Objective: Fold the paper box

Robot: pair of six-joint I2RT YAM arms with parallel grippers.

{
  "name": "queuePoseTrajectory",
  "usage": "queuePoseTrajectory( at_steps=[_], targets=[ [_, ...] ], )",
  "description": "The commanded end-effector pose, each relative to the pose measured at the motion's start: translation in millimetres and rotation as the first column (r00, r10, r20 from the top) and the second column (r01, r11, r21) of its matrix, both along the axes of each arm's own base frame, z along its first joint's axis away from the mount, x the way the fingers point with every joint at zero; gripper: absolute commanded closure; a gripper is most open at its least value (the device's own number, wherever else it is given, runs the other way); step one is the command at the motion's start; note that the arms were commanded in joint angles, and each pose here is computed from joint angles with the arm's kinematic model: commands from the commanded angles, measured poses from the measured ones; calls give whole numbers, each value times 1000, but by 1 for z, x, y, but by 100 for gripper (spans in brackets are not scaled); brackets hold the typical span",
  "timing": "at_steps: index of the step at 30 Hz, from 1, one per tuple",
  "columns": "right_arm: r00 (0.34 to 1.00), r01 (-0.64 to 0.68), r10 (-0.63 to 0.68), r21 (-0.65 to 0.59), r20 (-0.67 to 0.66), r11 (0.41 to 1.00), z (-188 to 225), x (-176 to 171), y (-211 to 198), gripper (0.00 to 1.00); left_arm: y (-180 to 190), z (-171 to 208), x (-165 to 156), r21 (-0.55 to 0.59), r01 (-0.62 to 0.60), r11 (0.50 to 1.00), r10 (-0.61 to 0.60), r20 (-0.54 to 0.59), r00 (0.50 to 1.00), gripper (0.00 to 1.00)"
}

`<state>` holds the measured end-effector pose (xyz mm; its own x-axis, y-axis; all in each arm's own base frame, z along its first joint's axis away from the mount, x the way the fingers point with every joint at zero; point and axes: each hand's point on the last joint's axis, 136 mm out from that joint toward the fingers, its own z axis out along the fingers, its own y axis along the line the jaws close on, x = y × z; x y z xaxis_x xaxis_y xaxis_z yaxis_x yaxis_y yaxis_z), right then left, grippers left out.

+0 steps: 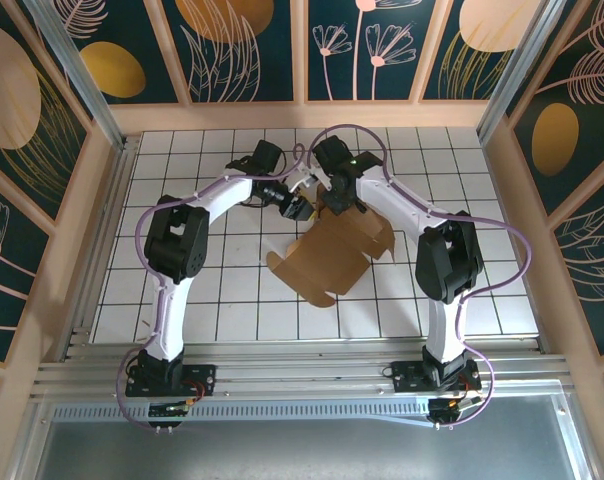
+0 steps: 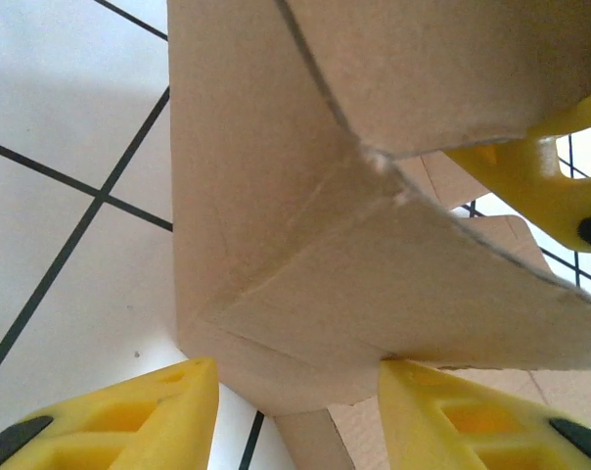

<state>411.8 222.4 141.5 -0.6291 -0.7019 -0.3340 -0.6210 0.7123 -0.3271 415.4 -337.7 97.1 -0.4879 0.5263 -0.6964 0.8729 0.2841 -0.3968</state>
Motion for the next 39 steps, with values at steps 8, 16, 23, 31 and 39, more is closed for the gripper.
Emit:
queuePoseTrajectory(
  at_steps=[8, 16, 23, 31, 39],
  targets=[
    [999, -18, 14, 67, 52, 998, 4, 14, 22, 54, -43, 9, 6, -156, -39, 987, 51, 75, 996, 52],
    [999, -21, 17, 85, 50, 996, 5, 12, 24, 54, -51, 6, 14, -171, -117, 978, 140, 129, 982, 56],
    [999, -52, 52, 133, 1, 990, 2, 4, 31, 54, -61, 17, 29, -262, -127, 957, 178, 178, 968, 60],
    [997, 34, -10, 299, -82, 954, 10, 15, 13, 48, -69, 23, 34, -268, -76, 961, 135, 211, 968, 78],
    [991, 77, -27, 406, -128, 911, 11, 20, 9, 47, -80, 20, 42, -301, -77, 951, 129, 158, 979, 84]
  ],
)
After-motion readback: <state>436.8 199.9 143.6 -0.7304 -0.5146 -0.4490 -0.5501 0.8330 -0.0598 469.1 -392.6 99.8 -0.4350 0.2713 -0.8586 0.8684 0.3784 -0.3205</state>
